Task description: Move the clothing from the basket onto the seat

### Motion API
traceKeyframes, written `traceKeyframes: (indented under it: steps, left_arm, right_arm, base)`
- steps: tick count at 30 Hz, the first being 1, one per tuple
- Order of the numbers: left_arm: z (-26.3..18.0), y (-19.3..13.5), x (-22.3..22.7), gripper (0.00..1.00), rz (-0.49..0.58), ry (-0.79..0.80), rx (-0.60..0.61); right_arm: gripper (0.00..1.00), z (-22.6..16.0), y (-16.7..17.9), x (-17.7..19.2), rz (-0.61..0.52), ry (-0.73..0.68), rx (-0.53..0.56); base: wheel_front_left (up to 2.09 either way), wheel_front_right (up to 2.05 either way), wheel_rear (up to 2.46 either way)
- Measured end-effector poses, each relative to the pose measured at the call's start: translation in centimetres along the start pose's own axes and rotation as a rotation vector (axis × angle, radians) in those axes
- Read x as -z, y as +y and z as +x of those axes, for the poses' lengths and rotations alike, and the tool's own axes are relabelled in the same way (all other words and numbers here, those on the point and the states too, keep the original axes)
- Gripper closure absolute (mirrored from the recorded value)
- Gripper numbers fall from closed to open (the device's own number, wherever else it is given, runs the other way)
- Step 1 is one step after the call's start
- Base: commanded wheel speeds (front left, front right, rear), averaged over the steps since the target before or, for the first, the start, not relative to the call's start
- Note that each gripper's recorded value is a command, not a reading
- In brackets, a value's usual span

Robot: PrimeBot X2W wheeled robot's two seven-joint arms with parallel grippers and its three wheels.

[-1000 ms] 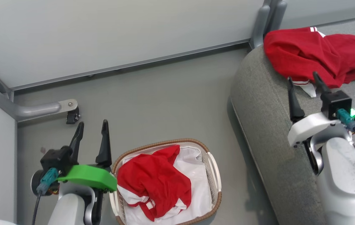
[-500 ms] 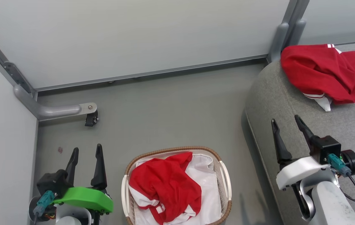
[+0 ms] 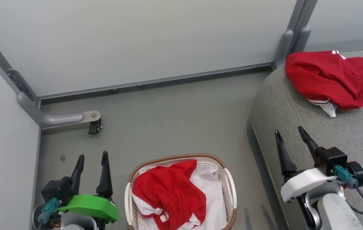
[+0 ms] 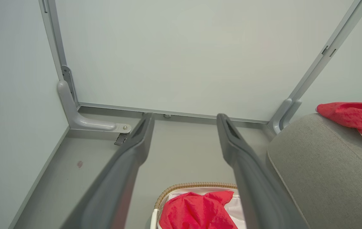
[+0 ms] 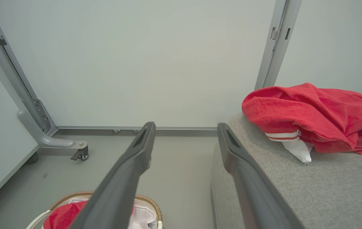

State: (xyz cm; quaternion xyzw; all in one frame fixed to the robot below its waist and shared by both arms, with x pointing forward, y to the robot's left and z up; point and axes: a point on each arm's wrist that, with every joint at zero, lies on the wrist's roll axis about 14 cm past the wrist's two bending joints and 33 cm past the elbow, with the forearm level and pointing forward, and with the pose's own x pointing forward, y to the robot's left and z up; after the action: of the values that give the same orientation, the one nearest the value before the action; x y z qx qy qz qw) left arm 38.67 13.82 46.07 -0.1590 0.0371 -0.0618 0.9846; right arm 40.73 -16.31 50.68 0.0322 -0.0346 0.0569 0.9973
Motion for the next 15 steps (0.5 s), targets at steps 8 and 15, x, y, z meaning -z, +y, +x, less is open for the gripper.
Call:
traceKeyframes:
  steps: [8, 15]
  left_arm:
    - [-0.06, -0.02, 0.14, 0.00, 0.000, 0.004, 0.000]
    - [-0.03, 0.10, 0.33, 0.00, 0.000, 0.010, -0.003]
  right_arm:
    - [0.00, 0.04, 0.18, 0.05, 0.002, 0.001, -0.005]
    - [0.00, 0.11, 0.27, 0.34, -0.001, 0.009, -0.008]
  base:
    - [0.00, 0.00, 0.00]
    - [0.00, 0.00, 0.00]
